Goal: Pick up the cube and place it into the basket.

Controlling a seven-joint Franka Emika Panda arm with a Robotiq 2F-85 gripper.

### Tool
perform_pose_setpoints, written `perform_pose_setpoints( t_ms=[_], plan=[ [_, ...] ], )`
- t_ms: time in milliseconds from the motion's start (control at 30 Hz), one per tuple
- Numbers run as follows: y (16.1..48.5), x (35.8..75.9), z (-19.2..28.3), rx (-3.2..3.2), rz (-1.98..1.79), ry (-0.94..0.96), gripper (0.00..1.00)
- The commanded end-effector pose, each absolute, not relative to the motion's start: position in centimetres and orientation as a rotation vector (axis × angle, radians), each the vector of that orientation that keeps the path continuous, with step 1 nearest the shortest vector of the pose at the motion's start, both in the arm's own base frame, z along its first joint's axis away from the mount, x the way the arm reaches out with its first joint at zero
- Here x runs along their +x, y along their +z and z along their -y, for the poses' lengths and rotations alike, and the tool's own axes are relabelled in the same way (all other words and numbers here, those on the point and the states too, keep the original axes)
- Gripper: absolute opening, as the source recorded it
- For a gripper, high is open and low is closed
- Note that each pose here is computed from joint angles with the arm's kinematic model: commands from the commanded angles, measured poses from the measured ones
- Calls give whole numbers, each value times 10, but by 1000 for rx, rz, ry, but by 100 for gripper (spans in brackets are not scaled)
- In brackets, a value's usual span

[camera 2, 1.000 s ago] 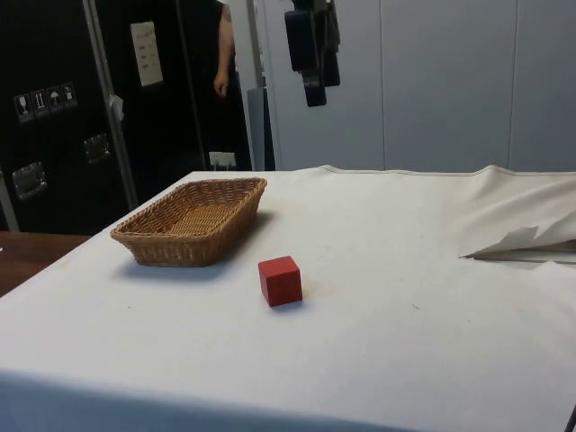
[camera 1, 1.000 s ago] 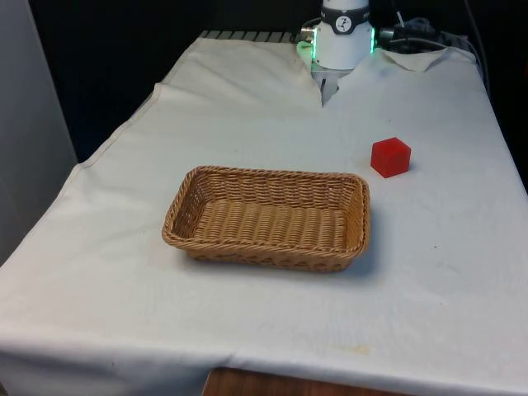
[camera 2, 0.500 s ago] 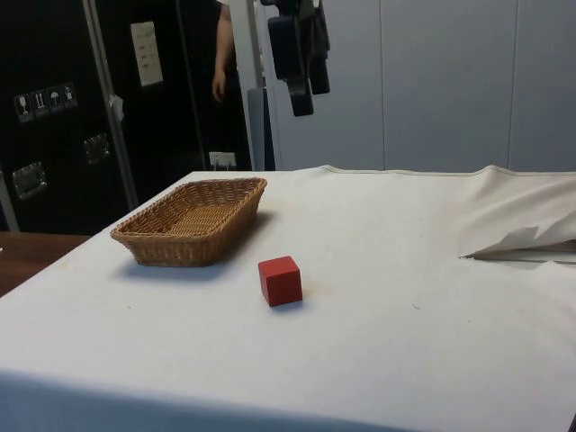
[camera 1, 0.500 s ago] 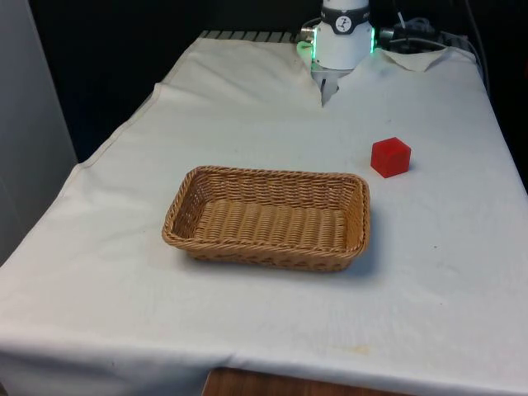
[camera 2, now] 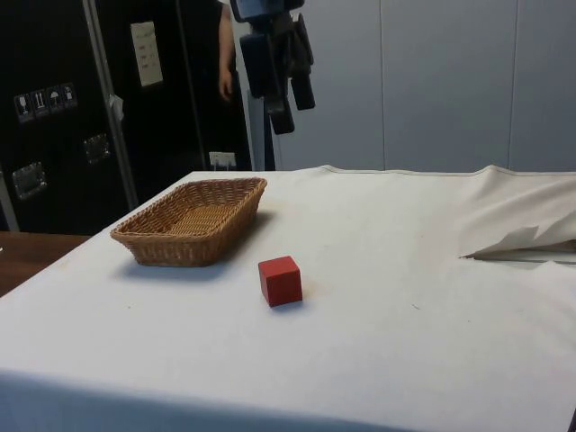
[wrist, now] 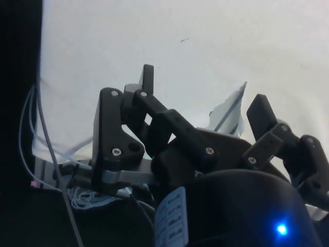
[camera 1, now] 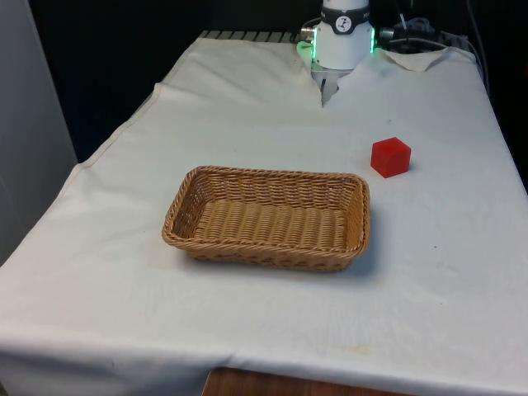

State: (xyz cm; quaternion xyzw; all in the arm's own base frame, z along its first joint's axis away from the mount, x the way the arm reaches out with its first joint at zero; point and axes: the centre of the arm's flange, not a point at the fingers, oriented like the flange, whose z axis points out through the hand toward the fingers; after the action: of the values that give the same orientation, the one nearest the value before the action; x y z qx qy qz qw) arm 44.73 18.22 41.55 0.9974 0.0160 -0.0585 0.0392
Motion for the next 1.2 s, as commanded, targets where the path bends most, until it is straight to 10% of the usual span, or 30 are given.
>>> perform_pose_setpoints(
  t_ms=[0,1167],
  plan=[
    [415,447,-185,3061,-33,-202,100],
    [404,443,-184,3085,284,-274,100]
  ],
)
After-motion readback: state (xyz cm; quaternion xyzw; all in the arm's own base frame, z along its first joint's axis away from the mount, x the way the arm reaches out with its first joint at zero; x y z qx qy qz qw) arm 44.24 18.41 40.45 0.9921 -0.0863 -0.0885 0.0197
